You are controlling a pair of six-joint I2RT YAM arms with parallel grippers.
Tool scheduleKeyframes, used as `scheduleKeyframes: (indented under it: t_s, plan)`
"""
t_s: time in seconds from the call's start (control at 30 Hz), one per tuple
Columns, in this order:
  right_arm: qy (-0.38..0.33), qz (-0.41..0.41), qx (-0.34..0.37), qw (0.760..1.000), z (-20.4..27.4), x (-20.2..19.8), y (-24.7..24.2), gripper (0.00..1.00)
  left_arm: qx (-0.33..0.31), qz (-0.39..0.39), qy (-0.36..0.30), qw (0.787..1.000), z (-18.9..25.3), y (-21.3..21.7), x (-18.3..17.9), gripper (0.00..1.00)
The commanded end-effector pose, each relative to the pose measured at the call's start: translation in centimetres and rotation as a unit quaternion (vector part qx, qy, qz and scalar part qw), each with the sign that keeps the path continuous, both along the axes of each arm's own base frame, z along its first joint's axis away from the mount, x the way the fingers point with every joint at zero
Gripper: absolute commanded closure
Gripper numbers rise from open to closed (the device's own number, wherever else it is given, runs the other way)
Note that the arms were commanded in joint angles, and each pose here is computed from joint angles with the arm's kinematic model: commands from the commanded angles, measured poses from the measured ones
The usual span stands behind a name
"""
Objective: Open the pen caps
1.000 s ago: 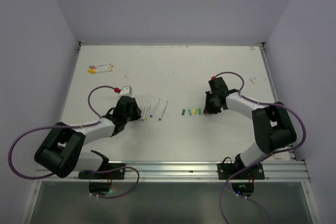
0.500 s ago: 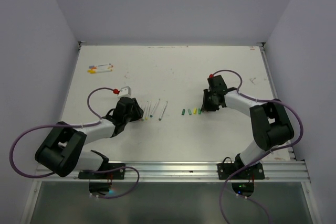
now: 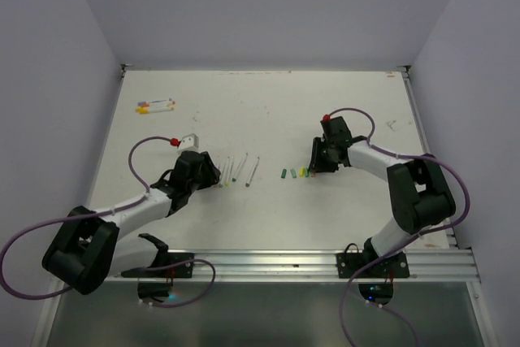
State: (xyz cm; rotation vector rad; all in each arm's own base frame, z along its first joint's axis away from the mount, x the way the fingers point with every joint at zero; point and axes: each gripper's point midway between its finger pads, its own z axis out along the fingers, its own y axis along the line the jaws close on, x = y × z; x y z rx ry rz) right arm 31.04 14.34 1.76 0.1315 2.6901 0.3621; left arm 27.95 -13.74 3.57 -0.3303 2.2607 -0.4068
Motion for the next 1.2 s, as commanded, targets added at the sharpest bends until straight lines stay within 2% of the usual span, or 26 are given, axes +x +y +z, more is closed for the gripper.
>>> scheduleKeyframes:
  t_s: [0.0, 0.07, 0.1, 0.13, 0.17, 0.23, 0.3, 0.37, 0.4, 0.47, 0.5, 0.57, 0.7, 0.73, 0.93, 0.97, 1.03, 1.07, 1.17]
  plan:
    - [-0.013, 0.006, -0.008, 1.000, 0.7, -0.5, -0.8, 0.65, -0.008, 0.012, -0.023, 1.000, 2.7, 0.1, 1.0, 0.50]
    - [-0.041, 0.003, -0.009, 0.999, 2.5, -0.4, -1.0, 0.64, 0.002, 0.018, -0.032, 0.999, 4.4, 0.2, 1.7, 0.49]
    - [-0.051, 0.002, -0.010, 0.999, 3.2, -0.3, -1.2, 0.62, 0.009, 0.022, -0.031, 0.999, 4.8, 0.6, 1.6, 0.44]
    - [-0.055, 0.000, -0.013, 0.998, 3.8, -0.5, -1.4, 0.56, 0.014, 0.029, -0.038, 0.999, 5.5, 0.8, 2.0, 0.42]
    - [-0.075, -0.001, -0.017, 0.997, 5.1, -0.2, -1.7, 0.52, 0.014, 0.034, -0.044, 0.998, 6.5, 0.9, 2.3, 0.29]
    - [-0.095, -0.005, -0.025, 0.995, 7.1, -0.3, -2.3, 0.46, 0.017, 0.039, -0.058, 0.997, 7.8, 1.2, 2.9, 0.27]
    - [-0.112, -0.013, -0.041, 0.993, 8.3, -0.4, -3.1, 0.44, 0.018, 0.053, -0.066, 0.996, 9.0, 1.7, 3.7, 0.27]
    - [-0.144, -0.017, -0.039, 0.989, 10.5, -0.3, -3.4, 0.37, 0.021, 0.081, -0.071, 0.994, 10.1, 2.7, 4.7, 0.22]
    - [-0.155, -0.022, -0.040, 0.987, 11.3, -0.3, -3.7, 0.28, 0.022, 0.091, -0.062, 0.994, 9.8, 3.0, 5.0, 0.21]
    - [-0.175, -0.040, -0.028, 0.983, 12.7, -0.3, -3.8, 0.18, 0.016, 0.116, -0.065, 0.991, 10.8, 3.9, 6.5, 0.19]
    - [-0.183, -0.062, -0.028, 0.981, 13.0, -0.1, -4.2, 0.01, 0.018, 0.124, -0.053, 0.991, 10.1, 4.1, 7.1, 0.19]
    - [-0.183, -0.089, -0.007, 0.979, 13.4, -0.1, -4.0, 0.01, 0.019, 0.142, -0.048, 0.989, 10.5, 4.8, 8.9, 0.18]
    - [-0.175, -0.049, 0.039, 0.983, 12.8, -0.5, -1.9, 0.01, 0.023, 0.197, -0.044, 0.979, 11.2, 6.4, 11.7, 0.19]
    - [-0.173, -0.038, 0.053, 0.983, 12.5, -0.6, -1.2, 0.01, 0.032, 0.236, -0.045, 0.970, 11.4, 7.8, 12.7, 0.19]
    - [-0.149, -0.018, 0.098, 0.984, 11.3, -0.9, 0.7, 0.01, 0.042, 0.322, -0.020, 0.946, 11.0, 12.0, 16.7, 0.16]
    - [-0.146, -0.011, 0.109, 0.983, 11.2, -1.1, 1.2, 0.01, 0.050, 0.331, 0.003, 0.942, 9.1, 12.7, 17.4, 0.16]
    - [-0.151, -0.011, 0.113, 0.982, 10.9, -0.9, 1.3, 0.02, 0.054, 0.352, 0.012, 0.934, 9.3, 14.7, 19.0, 0.16]
    - [-0.154, -0.016, 0.105, 0.982, 10.8, -0.7, 1.0, 0.01, 0.078, 0.349, 0.032, 0.933, 7.6, 15.3, 19.5, 0.16]
    - [-0.154, -0.009, 0.083, 0.984, 10.8, -0.3, 0.5, 0.02, 0.124, 0.384, 0.038, 0.914, 7.3, 17.3, 20.6, 0.13]
